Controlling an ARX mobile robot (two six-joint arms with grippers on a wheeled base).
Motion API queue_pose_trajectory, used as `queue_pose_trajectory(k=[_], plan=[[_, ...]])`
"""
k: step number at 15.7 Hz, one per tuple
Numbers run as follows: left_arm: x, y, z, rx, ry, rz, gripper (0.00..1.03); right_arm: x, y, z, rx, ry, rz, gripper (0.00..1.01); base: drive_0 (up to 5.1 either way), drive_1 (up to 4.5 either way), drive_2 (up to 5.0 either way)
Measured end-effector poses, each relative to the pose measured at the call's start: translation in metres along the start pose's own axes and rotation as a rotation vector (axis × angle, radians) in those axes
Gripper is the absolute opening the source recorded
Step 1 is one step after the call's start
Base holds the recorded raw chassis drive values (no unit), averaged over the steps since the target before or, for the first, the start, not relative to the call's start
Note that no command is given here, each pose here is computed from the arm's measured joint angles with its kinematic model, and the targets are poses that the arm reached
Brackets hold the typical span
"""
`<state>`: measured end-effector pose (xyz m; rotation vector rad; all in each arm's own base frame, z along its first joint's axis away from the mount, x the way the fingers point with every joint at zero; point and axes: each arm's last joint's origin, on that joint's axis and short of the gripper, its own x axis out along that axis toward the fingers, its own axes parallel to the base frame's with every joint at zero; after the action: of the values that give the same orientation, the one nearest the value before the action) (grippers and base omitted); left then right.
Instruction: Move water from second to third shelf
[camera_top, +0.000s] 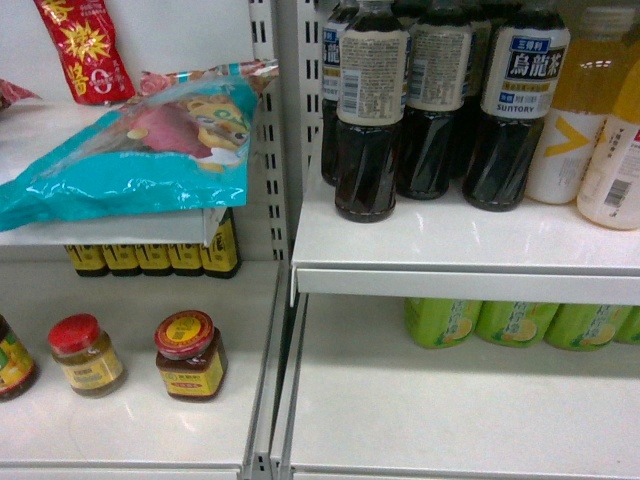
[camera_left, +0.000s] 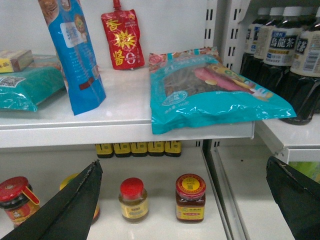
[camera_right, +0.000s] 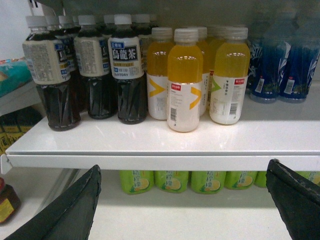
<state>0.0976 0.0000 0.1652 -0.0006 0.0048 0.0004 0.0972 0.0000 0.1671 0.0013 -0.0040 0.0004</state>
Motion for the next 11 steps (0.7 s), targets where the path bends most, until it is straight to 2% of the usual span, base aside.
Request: queue_pose_trajectory(k=[11], plan=[[0.0000,0.0000,0.0001,0.000,-0.002,0.000,0.98,0.0000,0.0000,0.0000,0.000,0.000,0.000,0.98,0.0,0.00,0.0]])
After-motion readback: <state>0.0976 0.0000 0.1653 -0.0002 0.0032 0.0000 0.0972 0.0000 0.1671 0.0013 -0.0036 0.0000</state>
